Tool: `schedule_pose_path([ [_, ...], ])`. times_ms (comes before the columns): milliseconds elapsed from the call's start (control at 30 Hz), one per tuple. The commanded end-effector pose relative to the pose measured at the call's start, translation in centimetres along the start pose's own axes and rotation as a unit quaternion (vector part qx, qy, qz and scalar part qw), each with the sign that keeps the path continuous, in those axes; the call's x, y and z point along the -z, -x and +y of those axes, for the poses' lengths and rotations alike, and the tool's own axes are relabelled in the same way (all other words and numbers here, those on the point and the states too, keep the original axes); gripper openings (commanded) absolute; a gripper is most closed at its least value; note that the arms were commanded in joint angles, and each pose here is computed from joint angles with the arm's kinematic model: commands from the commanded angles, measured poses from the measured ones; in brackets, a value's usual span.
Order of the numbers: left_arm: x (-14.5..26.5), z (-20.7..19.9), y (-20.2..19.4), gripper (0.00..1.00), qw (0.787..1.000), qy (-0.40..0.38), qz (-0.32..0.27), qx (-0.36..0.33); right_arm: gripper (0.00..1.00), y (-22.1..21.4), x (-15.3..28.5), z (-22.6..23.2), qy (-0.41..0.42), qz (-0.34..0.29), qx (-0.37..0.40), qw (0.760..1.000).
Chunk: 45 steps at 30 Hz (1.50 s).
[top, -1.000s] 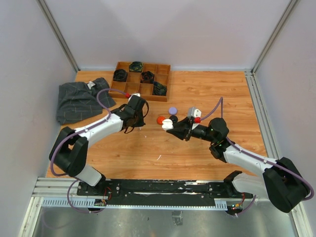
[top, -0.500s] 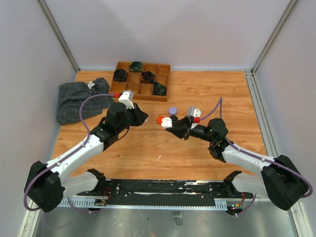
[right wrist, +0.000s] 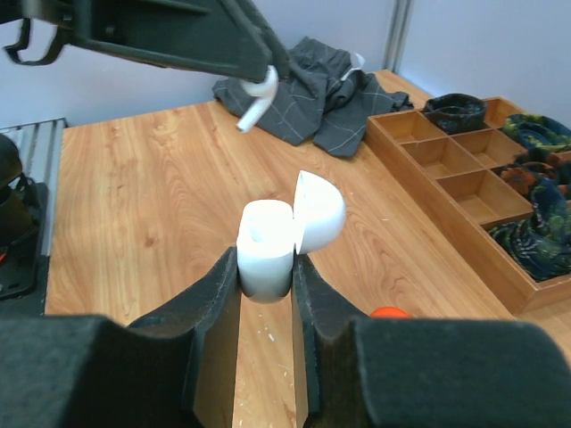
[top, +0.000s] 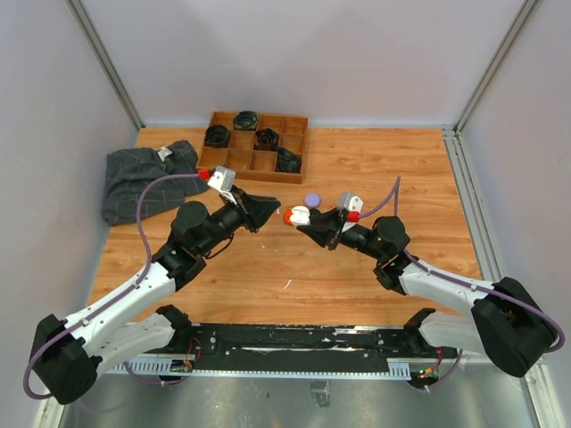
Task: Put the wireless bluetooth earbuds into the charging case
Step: Place the earbud in the charging case.
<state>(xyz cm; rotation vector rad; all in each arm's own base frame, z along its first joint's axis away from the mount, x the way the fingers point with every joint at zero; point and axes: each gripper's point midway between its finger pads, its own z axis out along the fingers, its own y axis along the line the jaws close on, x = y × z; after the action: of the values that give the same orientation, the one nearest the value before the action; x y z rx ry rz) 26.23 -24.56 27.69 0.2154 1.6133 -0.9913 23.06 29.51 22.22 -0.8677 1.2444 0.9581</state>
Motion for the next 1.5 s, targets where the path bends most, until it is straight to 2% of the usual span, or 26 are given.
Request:
schedule_pose_path([
  [0, 0.0, -3.0, 1.5, 0.00, 0.998, -0.044, -0.043, -0.018, 0.01, 2.5, -0.6, -0.5, -0.028, -0.045, 0.039, 0.998],
  [233, 0.0, -4.9, 1.5, 0.00, 0.994, -0.084, -0.067, -0.031, 0.01, 3.0, -0.4, -0.1, -0.025, -0.059, 0.044, 0.997],
  [600, -0.6, -5.7, 1.2, 0.00, 0.991, -0.088, -0.090, -0.049, 0.01, 3.2, -0.8, 0.9, -0.010, -0.073, 0.039, 0.996],
  [967, -0.9, -5.9, 0.5, 0.00, 0.988, -0.096, -0.091, -0.077, 0.01, 3.5, -1.0, 1.6, 0.003, -0.077, 0.041, 0.996],
  [1467, -0.3, -5.9, -1.2, 0.00, 0.988, -0.109, -0.073, -0.082, 0.01, 4.6, -0.7, 1.9, 0.007, -0.093, 0.037, 0.995],
])
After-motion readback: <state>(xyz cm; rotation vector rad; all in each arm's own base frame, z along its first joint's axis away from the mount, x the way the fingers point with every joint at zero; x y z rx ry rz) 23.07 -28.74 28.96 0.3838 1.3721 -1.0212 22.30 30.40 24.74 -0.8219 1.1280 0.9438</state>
